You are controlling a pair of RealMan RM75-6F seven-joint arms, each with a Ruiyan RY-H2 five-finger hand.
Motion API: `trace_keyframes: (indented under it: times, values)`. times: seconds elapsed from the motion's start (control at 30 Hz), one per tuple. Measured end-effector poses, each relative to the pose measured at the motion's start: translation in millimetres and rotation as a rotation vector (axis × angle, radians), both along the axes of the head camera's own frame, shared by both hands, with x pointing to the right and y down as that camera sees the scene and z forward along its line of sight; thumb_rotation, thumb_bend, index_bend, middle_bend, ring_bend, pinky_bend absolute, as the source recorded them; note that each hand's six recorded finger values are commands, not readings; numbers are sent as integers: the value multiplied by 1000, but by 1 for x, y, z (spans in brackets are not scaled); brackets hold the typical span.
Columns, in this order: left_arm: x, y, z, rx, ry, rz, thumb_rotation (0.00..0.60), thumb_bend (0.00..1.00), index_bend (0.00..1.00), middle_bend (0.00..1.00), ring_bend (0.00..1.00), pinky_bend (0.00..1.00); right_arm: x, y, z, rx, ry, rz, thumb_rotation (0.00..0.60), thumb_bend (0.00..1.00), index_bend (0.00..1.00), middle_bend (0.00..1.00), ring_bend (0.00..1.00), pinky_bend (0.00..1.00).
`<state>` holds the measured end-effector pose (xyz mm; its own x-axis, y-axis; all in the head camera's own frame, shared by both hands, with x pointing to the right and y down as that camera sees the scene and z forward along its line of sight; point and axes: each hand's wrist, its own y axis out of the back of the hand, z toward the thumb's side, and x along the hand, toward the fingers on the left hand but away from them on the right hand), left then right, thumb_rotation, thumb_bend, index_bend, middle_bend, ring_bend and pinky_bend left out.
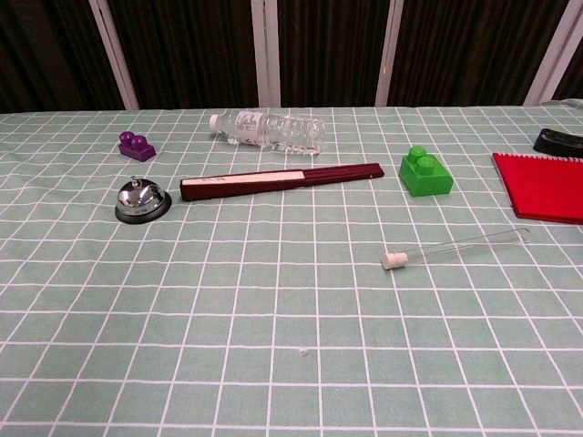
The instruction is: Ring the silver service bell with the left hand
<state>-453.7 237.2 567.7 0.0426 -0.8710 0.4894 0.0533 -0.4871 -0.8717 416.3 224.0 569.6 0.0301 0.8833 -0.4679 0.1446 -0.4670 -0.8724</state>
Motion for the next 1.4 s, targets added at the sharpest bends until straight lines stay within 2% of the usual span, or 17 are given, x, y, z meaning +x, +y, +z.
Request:
trace_keyframes:
  times: [0.53, 0.77, 0.9, 1.07, 1.17, 1.4]
  values:
    - [0, -4, 3, -6, -2, 5, 600, 162, 0, 0, 0, 0, 2, 1, -1, 1, 2, 6, 600, 288, 0, 0, 0, 0]
    - [9, -18, 10, -15, -7, 40, 600, 180, 0, 0, 0, 0, 3, 1, -1, -4, 0, 11, 600, 288, 0, 0, 0, 0]
    - [25, -34, 15, -8, -18, 102, 600, 249, 0, 0, 0, 0, 2, 1, -1, -6, -9, 9, 600, 288, 0, 0, 0, 0]
    - [53, -59, 26, -12, -8, 170, 600, 492, 0, 0, 0, 0, 1, 0, 0, -10, -16, 8, 600, 288, 0, 0, 0, 0]
    - [69, -76, 37, -25, -3, 190, 600, 585, 0, 0, 0, 0, 0, 0, 1, -13, -18, 7, 600, 289, 0, 0, 0, 0]
    - [115, -106, 70, -80, -24, 239, 600, 639, 0, 0, 0, 0, 0, 0, 1, -18, -30, 15, 600, 289, 0, 0, 0, 0]
